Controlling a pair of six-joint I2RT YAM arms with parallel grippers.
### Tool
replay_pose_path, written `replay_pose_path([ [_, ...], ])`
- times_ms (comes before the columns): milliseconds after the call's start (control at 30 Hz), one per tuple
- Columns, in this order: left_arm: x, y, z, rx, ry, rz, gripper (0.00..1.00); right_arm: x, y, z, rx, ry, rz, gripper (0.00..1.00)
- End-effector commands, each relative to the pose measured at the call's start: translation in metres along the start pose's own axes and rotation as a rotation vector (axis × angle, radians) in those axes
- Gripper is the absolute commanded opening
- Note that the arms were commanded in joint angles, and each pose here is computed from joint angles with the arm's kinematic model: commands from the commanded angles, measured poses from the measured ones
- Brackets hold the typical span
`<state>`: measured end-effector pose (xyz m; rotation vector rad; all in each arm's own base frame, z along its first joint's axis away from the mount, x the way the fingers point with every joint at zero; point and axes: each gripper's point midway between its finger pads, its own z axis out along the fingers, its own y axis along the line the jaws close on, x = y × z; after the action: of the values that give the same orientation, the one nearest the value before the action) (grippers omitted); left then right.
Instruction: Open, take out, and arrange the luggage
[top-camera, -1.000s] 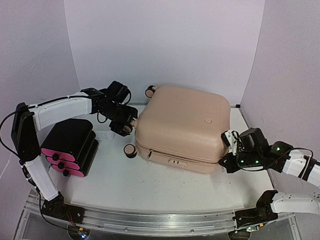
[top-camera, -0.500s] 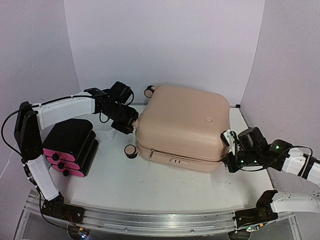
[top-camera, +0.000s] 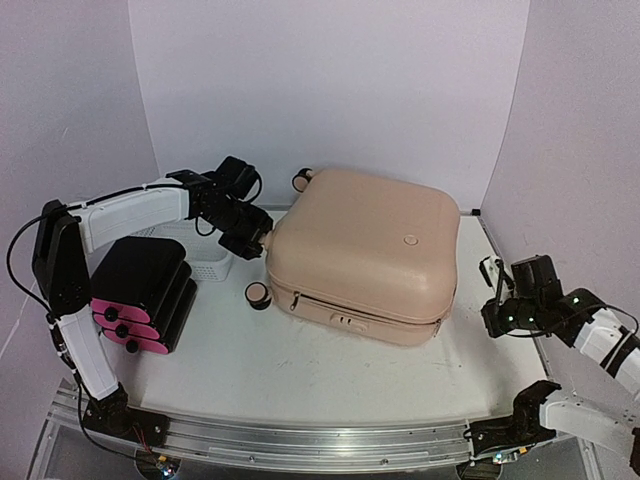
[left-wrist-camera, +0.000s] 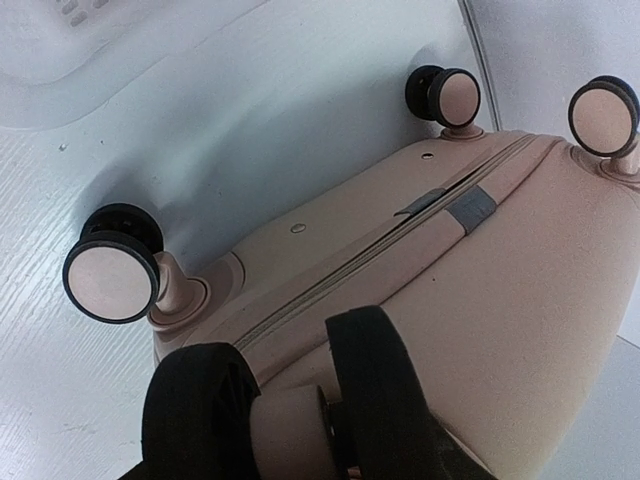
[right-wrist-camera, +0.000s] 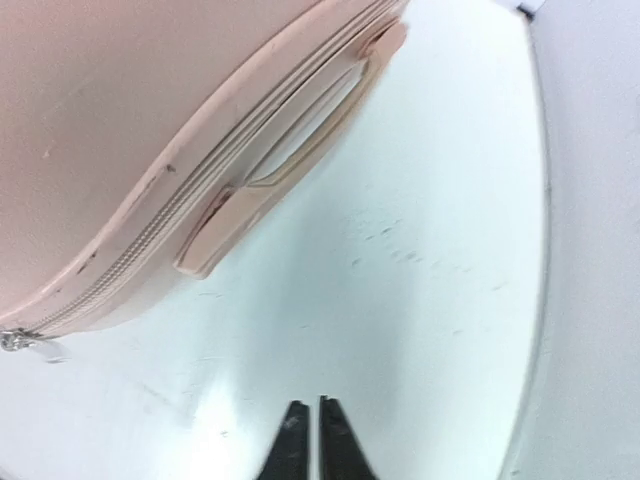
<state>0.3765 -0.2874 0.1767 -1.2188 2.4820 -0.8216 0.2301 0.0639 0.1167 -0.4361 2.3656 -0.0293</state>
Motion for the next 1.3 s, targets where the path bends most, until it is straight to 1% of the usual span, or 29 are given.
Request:
replay_pose_path([
  [0,-0.027,-0.006,-0.002,-0.032,-0.092,0.240,0.14,-0.036,0.048,-0.023,-0.335,-0.104,0.163,0.57],
  [33,-0.028,-0.008,-0.001,-0.029,-0.085,0.254,0.14,-0.037,0.055,-0.028,-0.385,-0.098,0.226,0.64],
  [100,-0.033,-0.011,-0.002,-0.023,-0.081,0.273,0.14,-0.034,0.076,-0.034,-0.519,-0.072,0.293,0.70],
  [167,-0.039,-0.014,-0.002,-0.018,-0.079,0.289,0.14,-0.034,0.094,-0.034,-0.635,-0.055,0.346,0.74],
  [233,-0.043,-0.016,-0.001,-0.014,-0.076,0.296,0.14,-0.030,0.106,-0.029,-0.710,-0.040,0.362,0.75],
  [267,-0.040,-0.017,0.000,-0.007,-0.048,0.300,0.14,-0.028,0.112,-0.025,-0.743,-0.034,0.365,0.75],
  [333,-0.037,-0.019,0.001,0.000,-0.027,0.311,0.14,-0.032,0.120,-0.020,-0.807,-0.056,0.377,0.76],
  [400,-0.035,-0.018,0.001,0.000,-0.012,0.308,0.14,-0.035,0.122,-0.009,-0.814,-0.084,0.397,0.75],
  [500,-0.033,-0.015,0.002,-0.001,-0.002,0.303,0.14,-0.036,0.119,0.007,-0.740,-0.086,0.405,0.68],
  [633,-0.031,-0.013,0.002,0.002,0.010,0.295,0.14,-0.025,0.133,0.019,-0.650,-0.058,0.277,0.64],
  [667,-0.030,-0.012,0.002,0.002,0.012,0.295,0.14,-0.023,0.136,0.021,-0.632,-0.060,0.248,0.62],
  [700,-0.030,-0.012,0.001,0.004,0.012,0.293,0.14,-0.024,0.137,0.023,-0.611,-0.072,0.233,0.58],
  [767,-0.030,-0.011,0.001,0.005,0.009,0.288,0.14,-0.025,0.131,0.028,-0.541,-0.097,0.226,0.46],
  [800,-0.031,-0.010,0.001,0.003,0.009,0.286,0.14,-0.026,0.129,0.028,-0.522,-0.108,0.224,0.43],
  [900,-0.031,-0.010,0.000,0.006,0.008,0.286,0.14,-0.034,0.126,0.027,-0.492,-0.156,0.246,0.37],
  [1000,-0.030,-0.009,0.001,0.006,0.008,0.284,0.14,-0.037,0.134,0.021,-0.531,-0.177,0.211,0.35],
  [1033,-0.030,-0.009,0.001,0.006,0.009,0.285,0.14,-0.037,0.139,0.018,-0.562,-0.178,0.185,0.35],
  [1133,-0.030,-0.007,0.002,0.004,0.009,0.284,0.14,-0.034,0.158,0.007,-0.678,-0.151,0.082,0.52],
  [1167,-0.030,-0.007,0.002,0.005,0.009,0.284,0.14,-0.031,0.163,0.005,-0.712,-0.144,0.052,0.56],
  [1200,-0.030,-0.007,0.002,0.005,0.008,0.284,0.14,-0.029,0.167,0.002,-0.735,-0.145,0.028,0.59],
  [1267,-0.030,-0.007,0.002,0.008,0.009,0.284,0.14,-0.027,0.170,-0.002,-0.762,-0.166,-0.010,0.61],
])
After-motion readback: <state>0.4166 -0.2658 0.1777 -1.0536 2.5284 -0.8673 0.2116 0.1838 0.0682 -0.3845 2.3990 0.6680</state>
